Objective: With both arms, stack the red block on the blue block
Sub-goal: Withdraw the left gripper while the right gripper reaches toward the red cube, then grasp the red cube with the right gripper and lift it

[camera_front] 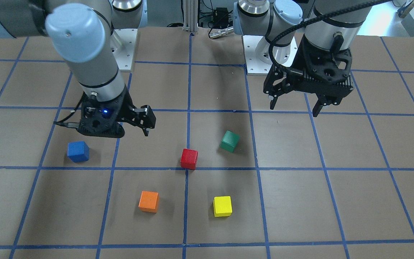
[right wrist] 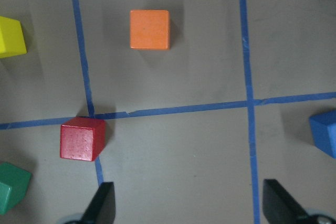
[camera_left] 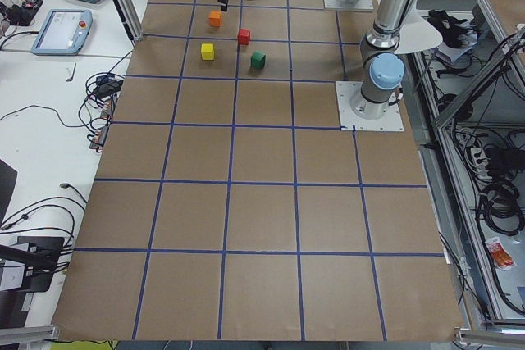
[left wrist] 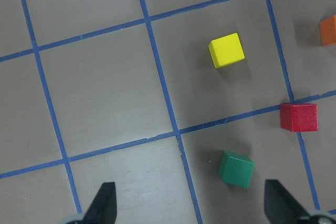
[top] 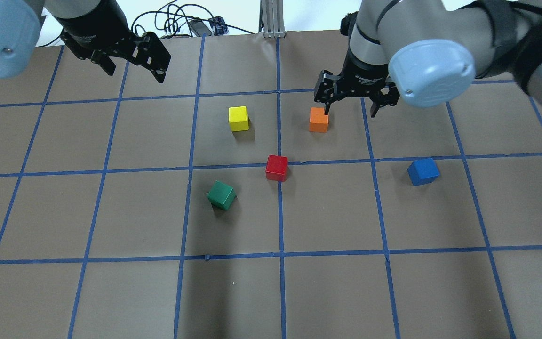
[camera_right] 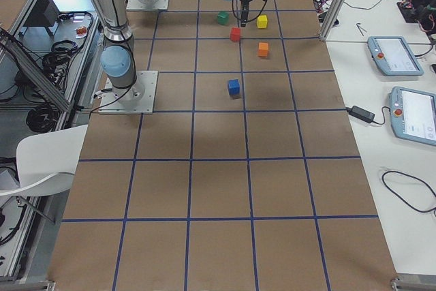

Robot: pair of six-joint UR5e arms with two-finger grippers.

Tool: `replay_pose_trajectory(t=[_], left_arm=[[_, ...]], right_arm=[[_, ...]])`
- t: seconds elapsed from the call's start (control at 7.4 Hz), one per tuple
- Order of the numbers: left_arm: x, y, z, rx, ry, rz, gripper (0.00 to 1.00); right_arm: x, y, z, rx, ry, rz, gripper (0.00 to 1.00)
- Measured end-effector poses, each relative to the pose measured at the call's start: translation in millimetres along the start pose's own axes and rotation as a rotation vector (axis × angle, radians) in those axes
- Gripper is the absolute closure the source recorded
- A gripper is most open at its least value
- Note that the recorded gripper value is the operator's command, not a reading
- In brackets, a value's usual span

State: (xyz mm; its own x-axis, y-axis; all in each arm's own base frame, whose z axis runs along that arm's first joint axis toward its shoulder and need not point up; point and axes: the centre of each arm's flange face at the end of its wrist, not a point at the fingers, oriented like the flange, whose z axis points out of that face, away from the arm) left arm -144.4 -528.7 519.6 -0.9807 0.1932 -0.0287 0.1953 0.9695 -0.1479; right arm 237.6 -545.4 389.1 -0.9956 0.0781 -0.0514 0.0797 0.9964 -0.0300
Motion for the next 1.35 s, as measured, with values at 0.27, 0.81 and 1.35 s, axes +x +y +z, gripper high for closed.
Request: replay_pose_trajectory(t=[0.27,0.81,1.35], left_arm=[[2,15,0,0.002,-0.002,-0.045,0.0],[-1,19,-2,-0.036,-0.001,-0.075,0.0],[-2,18,0,-0.033,0.003,-0.076,0.0]], right_arm=[[-49,-2,45,0.015,-0.01,-0.022,0.0],[-94,2,129,-0.08,-0.018,0.041,0.0],[-105,1,181,-0.171,-0.062,0.065,0.0]])
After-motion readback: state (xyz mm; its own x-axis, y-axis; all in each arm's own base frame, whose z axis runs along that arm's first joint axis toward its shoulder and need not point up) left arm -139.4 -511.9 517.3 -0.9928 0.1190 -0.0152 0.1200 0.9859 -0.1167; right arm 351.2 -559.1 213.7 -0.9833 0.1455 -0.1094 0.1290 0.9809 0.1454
